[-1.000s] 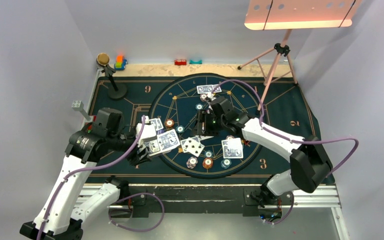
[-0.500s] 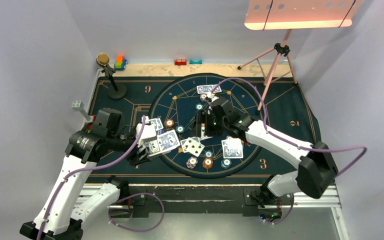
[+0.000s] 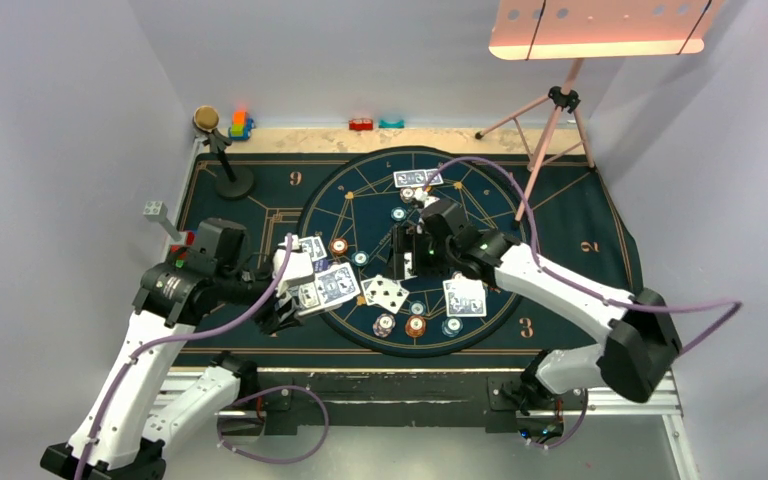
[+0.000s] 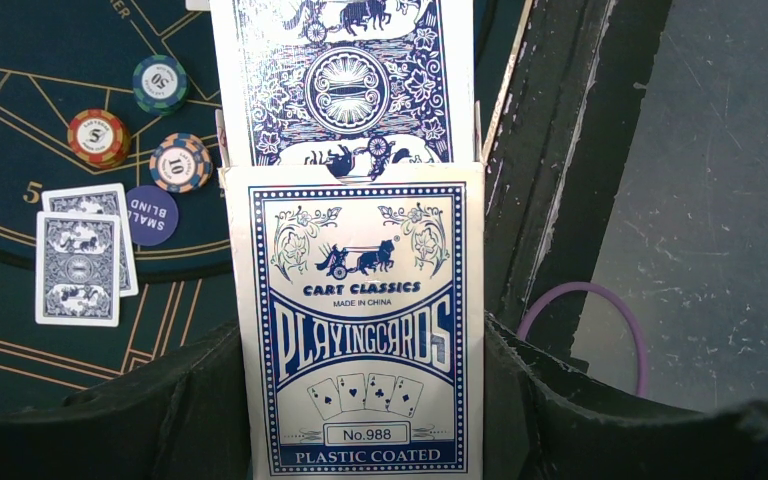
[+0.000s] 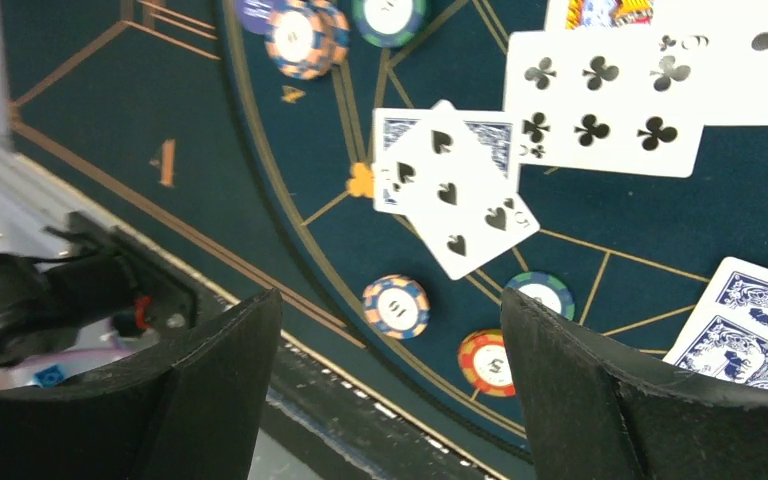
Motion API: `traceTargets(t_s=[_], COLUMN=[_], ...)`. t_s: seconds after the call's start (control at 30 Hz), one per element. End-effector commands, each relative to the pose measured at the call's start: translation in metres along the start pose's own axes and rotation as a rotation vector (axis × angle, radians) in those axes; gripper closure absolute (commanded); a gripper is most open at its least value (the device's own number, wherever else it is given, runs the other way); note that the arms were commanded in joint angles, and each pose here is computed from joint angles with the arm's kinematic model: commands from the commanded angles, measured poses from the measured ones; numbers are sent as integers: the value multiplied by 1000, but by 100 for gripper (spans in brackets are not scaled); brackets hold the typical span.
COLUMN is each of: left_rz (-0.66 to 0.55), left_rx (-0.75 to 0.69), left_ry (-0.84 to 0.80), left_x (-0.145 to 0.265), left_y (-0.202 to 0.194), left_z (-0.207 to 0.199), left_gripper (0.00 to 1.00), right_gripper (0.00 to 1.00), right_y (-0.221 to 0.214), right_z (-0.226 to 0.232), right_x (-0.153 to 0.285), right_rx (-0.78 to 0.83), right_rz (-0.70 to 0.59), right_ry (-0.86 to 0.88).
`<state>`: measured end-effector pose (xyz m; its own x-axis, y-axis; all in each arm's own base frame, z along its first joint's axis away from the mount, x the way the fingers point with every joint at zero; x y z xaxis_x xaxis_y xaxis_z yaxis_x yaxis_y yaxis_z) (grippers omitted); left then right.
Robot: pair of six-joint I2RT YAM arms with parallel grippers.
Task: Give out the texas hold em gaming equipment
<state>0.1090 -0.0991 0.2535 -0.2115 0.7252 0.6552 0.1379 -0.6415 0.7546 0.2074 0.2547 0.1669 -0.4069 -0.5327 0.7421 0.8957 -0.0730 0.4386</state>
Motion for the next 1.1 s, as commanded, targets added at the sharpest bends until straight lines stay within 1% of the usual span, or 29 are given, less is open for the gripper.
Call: traceTargets(t_s=[0.0,0.1,0.17,0.2,0.27,0.37,0.4,0.6,0.83,0.93,1.07], left_rz=[-25,-35,-43,-46,-46,-49,-51,-61,-69,-74,-91], left_rx=[-8,-11,-15,-17,-17,-21,-23,-23,-12,-9,-16], left_ry=[-22,-25,-23,-23,-29,-37,-37,-42,-59,-66,-73], left_x=[-7,-8,-9,-10,-11,-11,-10,-10,-16,-18,-19], left_y=[3,5,6,7,8,11,11,15,15,17,21], left_z=[4,6,8,9,10,11,12,13,14,16,17], left_gripper=[100,100,100,100,100,100,100,100,100,100,100], right_gripper=[15,15,15,15,15,20,21,24,26,26,26], right_y=[32,32,30,30,28,23,20,14,-3,-12,-18], right_z=[48,64,70,70,62,55,56,89,130,139,138], right_x=[60,82,92,94,91,78,75,69,54,44,39], right_rx=[37,38,40,42,65,131,147,196,251,269,270], right_rz=[-141,-166,-184,-191,-169,-122,-111,-109,-65,-31,-11], right_ry=[209,330,366,336,196,-18,-45,15,91,93,64])
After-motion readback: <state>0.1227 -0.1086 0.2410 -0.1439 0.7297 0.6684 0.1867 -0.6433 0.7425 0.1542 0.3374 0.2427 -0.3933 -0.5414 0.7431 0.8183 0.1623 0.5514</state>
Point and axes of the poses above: each gripper's point midway between its finger pads, its own x axis back along the fingers, its own z axis along the line the jaws close on, y = z × x, the point moved 5 cm from there along x, back along the fingers, and after that the axes turned 5 degrees about -x, right-handed, at the moved point
